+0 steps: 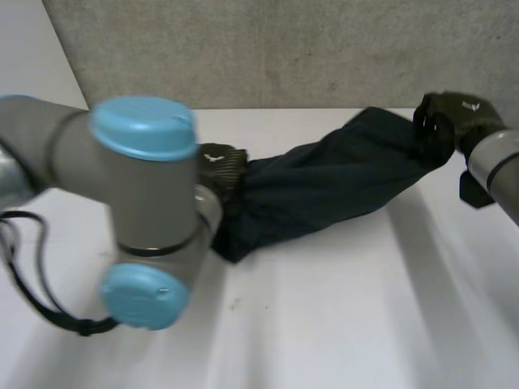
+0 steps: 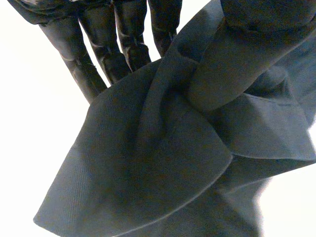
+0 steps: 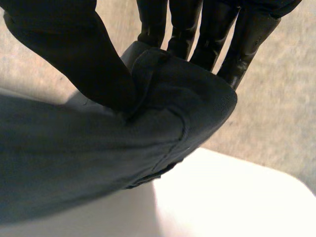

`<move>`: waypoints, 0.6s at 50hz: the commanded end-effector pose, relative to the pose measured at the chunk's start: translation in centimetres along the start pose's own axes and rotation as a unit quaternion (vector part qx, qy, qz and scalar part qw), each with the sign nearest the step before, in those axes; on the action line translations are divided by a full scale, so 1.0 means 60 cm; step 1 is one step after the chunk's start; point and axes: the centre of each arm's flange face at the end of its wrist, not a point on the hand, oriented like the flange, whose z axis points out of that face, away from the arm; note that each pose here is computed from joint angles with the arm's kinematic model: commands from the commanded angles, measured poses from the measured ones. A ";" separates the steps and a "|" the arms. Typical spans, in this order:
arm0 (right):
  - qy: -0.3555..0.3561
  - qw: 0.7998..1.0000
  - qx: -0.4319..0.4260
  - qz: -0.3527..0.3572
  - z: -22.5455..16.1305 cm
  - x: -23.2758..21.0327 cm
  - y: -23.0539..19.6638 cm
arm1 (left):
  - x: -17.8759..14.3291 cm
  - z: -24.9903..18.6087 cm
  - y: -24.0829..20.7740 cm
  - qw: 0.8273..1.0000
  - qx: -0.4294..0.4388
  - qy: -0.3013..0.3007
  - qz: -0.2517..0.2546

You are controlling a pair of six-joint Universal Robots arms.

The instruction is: Fold the shorts.

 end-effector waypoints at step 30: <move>-0.098 0.940 -0.042 -0.325 -0.131 -0.029 0.088 | -0.074 -0.089 0.018 0.996 0.012 -0.022 0.089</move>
